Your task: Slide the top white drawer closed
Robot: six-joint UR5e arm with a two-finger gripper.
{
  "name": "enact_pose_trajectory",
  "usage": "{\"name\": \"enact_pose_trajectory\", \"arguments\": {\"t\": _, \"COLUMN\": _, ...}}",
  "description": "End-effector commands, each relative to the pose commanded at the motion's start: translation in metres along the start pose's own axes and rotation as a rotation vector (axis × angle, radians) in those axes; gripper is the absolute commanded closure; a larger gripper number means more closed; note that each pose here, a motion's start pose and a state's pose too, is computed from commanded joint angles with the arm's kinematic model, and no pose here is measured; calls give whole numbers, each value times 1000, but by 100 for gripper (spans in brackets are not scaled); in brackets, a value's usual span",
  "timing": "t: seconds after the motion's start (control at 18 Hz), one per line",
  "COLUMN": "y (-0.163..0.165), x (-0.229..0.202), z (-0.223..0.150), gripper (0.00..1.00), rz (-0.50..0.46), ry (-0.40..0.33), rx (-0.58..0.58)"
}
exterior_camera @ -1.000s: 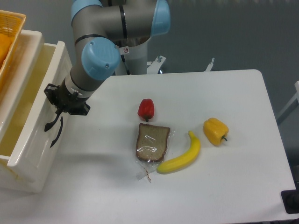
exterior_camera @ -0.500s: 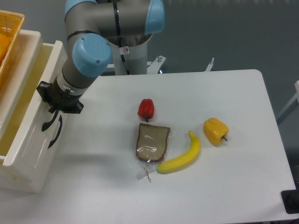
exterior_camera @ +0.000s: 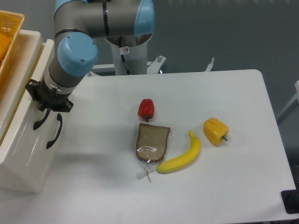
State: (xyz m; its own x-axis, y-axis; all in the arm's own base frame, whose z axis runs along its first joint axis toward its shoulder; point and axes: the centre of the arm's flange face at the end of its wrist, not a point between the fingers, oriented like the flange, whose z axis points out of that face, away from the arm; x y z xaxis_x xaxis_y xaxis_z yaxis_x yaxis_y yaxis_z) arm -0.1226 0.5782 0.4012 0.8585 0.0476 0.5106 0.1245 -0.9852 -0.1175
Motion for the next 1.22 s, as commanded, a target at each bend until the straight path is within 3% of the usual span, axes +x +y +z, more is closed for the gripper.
{"name": "enact_pose_trajectory", "arguments": {"t": 0.33, "y": -3, "x": -5, "z": -10, "gripper": 99, "rz": 8, "ry": -13, "rx": 22}}
{"name": "enact_pose_trajectory", "arguments": {"t": 0.39, "y": -3, "x": -16, "z": -20, "gripper": 83, "rz": -6, "ry": -23, "rx": 40}}
{"name": "enact_pose_trajectory", "arguments": {"t": 0.44, "y": 0, "x": -33, "z": -36, "gripper": 76, "rz": -33, "ry": -33, "rx": 68}}
{"name": "enact_pose_trajectory", "arguments": {"t": 0.61, "y": 10, "x": -88, "z": -89, "gripper": 0, "rz": -80, "ry": -79, "rx": 165}}
{"name": "enact_pose_trajectory", "arguments": {"t": 0.94, "y": 52, "x": -187, "z": -183, "gripper": 0, "rz": -185, "ry": -235, "rx": 346}}
{"name": "enact_pose_trajectory", "arguments": {"t": 1.22, "y": 101, "x": -258, "z": -218, "gripper": 0, "rz": -112, "ry": -470, "rx": 237}}
